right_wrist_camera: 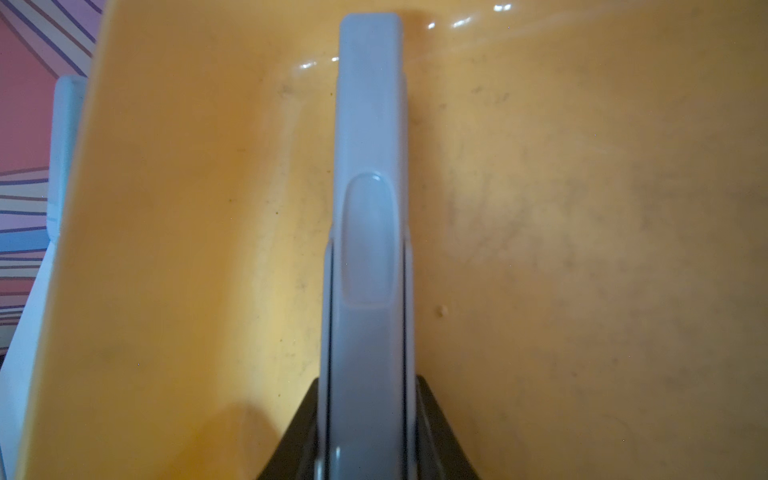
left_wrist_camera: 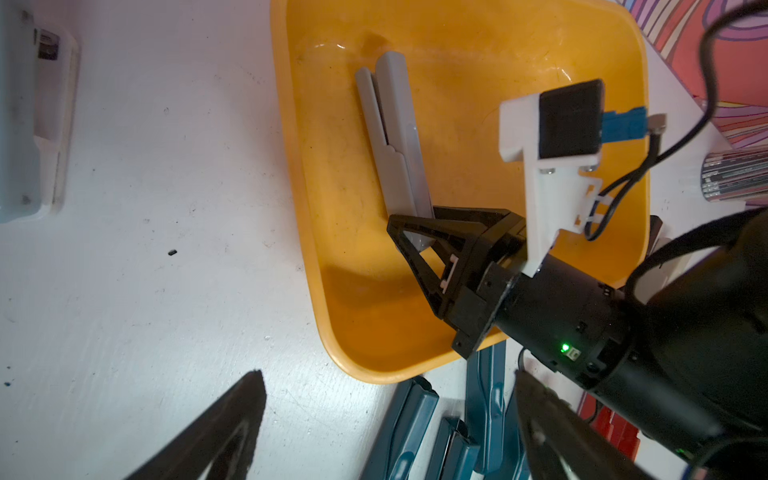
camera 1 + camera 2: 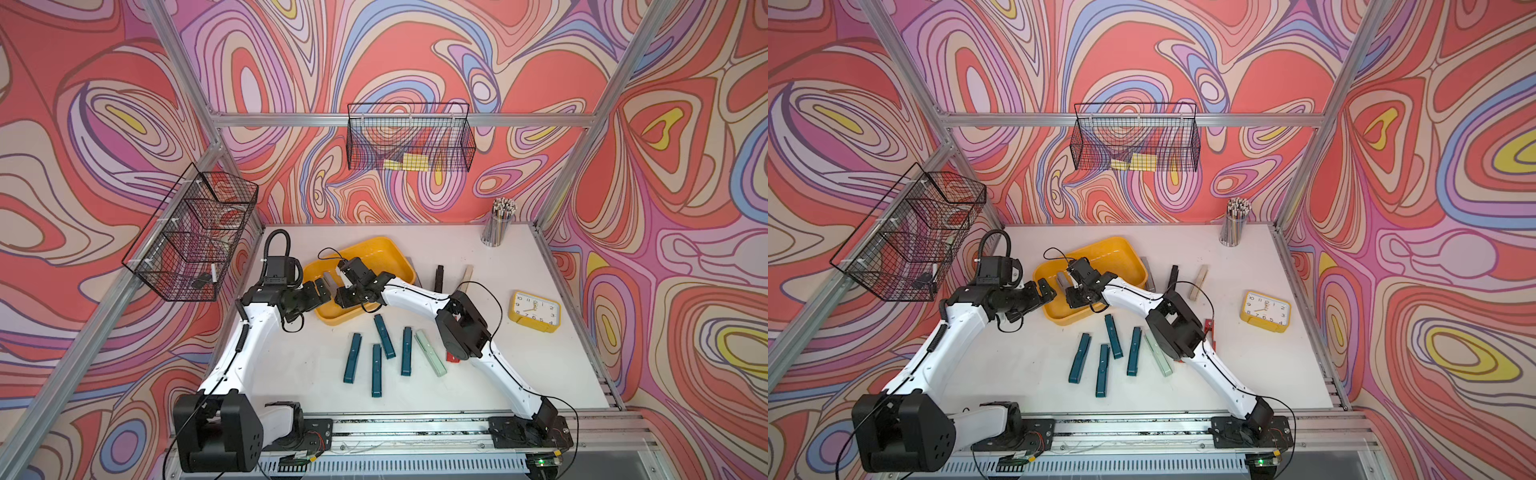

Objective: Put the pruning pliers into the storage box
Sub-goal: Place the pruning pliers in the storage box.

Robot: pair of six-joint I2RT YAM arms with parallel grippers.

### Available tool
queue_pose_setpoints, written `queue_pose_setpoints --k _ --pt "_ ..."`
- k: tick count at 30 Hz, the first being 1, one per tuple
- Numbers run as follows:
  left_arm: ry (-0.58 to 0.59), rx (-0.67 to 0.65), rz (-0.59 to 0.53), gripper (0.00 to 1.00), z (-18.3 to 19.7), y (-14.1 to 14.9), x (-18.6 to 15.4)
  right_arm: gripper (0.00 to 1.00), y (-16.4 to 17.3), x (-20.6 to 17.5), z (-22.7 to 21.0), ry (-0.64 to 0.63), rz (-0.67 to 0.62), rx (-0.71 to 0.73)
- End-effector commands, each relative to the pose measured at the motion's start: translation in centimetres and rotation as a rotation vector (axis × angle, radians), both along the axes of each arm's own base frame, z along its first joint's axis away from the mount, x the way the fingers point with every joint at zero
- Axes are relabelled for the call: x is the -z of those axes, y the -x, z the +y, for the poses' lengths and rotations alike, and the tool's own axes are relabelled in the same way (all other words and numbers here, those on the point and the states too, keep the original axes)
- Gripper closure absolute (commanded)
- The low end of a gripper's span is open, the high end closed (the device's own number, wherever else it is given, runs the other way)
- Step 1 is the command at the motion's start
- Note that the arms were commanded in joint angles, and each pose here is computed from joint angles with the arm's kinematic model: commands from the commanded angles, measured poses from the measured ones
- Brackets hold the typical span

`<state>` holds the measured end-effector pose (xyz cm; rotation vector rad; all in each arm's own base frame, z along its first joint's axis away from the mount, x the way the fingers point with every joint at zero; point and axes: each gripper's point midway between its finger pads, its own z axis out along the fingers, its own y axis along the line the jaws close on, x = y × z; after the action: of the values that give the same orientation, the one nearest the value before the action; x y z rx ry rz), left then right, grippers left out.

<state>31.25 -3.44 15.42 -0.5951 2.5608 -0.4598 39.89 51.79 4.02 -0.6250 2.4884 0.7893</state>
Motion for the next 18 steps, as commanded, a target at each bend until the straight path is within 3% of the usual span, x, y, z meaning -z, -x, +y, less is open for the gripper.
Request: queue_pose_setpoints --k 1,18 --pt "0.0 -0.011 0.036 0.04 0.2 0.5 0.9 0.71 0.0 -0.4 0.3 -0.015 -0.025 -0.018" --pt "0.002 -0.01 0.046 0.03 0.2 0.5 1.3 0.56 0.3 -2.2 0.1 -0.043 -0.053 -0.028"
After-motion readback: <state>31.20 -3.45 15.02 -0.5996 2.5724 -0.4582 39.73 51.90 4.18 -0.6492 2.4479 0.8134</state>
